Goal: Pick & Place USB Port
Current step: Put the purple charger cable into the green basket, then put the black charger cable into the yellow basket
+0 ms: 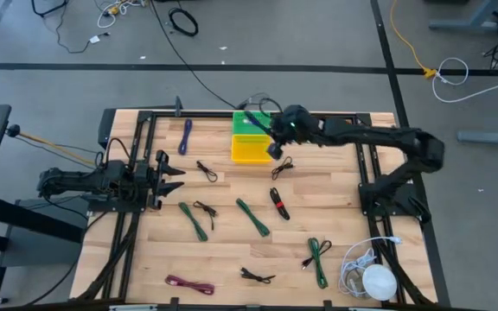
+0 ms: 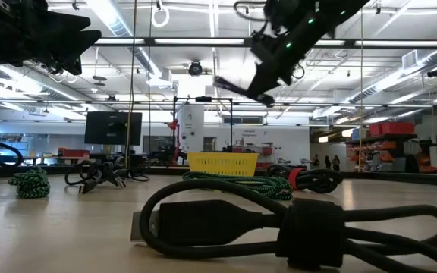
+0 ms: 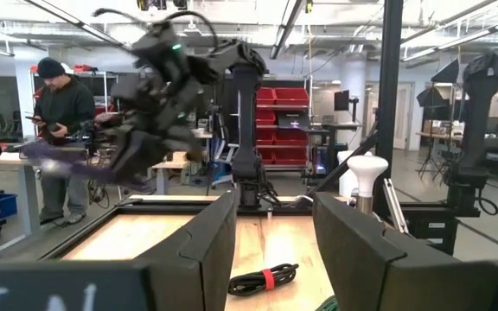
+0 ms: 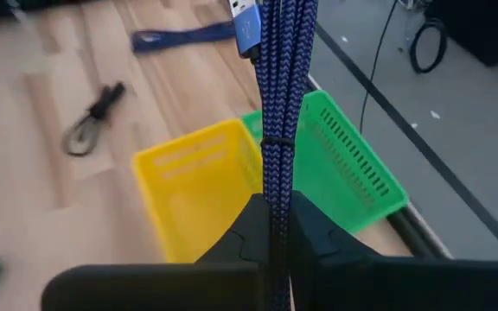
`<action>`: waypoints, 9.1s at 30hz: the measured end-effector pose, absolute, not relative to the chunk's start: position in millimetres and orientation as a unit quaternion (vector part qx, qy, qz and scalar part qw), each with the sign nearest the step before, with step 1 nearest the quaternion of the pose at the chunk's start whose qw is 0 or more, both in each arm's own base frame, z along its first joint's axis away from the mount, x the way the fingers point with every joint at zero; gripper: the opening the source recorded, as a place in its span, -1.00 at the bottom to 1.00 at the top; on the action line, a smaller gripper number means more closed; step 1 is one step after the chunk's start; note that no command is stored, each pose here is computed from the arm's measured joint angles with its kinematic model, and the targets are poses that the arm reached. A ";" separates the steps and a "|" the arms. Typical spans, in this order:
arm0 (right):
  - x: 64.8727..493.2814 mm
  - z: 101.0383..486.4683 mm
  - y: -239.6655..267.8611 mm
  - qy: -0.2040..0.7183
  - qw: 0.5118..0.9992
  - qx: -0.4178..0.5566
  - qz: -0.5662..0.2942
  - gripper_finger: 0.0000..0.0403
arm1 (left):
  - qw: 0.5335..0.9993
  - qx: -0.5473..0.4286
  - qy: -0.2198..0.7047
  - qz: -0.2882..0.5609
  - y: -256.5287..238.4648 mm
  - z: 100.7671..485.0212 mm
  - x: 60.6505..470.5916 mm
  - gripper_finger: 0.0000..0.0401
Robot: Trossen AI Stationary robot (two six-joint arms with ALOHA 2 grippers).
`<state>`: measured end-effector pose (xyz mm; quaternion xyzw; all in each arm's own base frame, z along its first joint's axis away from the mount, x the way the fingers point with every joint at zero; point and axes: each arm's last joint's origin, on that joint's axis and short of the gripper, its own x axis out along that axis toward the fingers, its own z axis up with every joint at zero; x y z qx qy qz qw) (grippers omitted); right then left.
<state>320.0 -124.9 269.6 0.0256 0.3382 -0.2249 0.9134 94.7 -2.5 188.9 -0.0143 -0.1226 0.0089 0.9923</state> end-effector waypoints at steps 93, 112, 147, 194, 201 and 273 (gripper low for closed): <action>343.2 165.9 -59.0 0.667 0.724 -0.085 -0.154 -0.35 | 0.993 -0.028 -0.117 0.015 -2.1 187.7 94.9 -0.20; 333.9 132.2 -79.1 0.620 0.766 -0.090 -0.147 0.02 | 0.993 -0.027 -0.117 0.015 -2.1 187.8 94.9 -0.20; 307.5 243.4 -54.6 0.441 0.885 -0.023 -0.149 -0.95 | 0.988 -0.038 -0.124 0.084 1.3 218.1 109.0 -0.30; 323.4 317.9 -6.6 0.128 0.990 -0.052 0.011 -0.95 | 0.997 0.049 -0.052 0.009 18.7 294.5 288.8 -0.40; 323.3 317.4 -7.1 0.131 0.990 -0.054 0.003 -0.91 | 0.996 0.063 -0.050 0.029 19.7 294.4 288.8 -0.92; 312.2 299.3 -14.9 0.250 0.954 -0.109 -0.122 -0.40 | 0.908 0.001 0.358 0.217 127.2 206.3 356.9 -0.33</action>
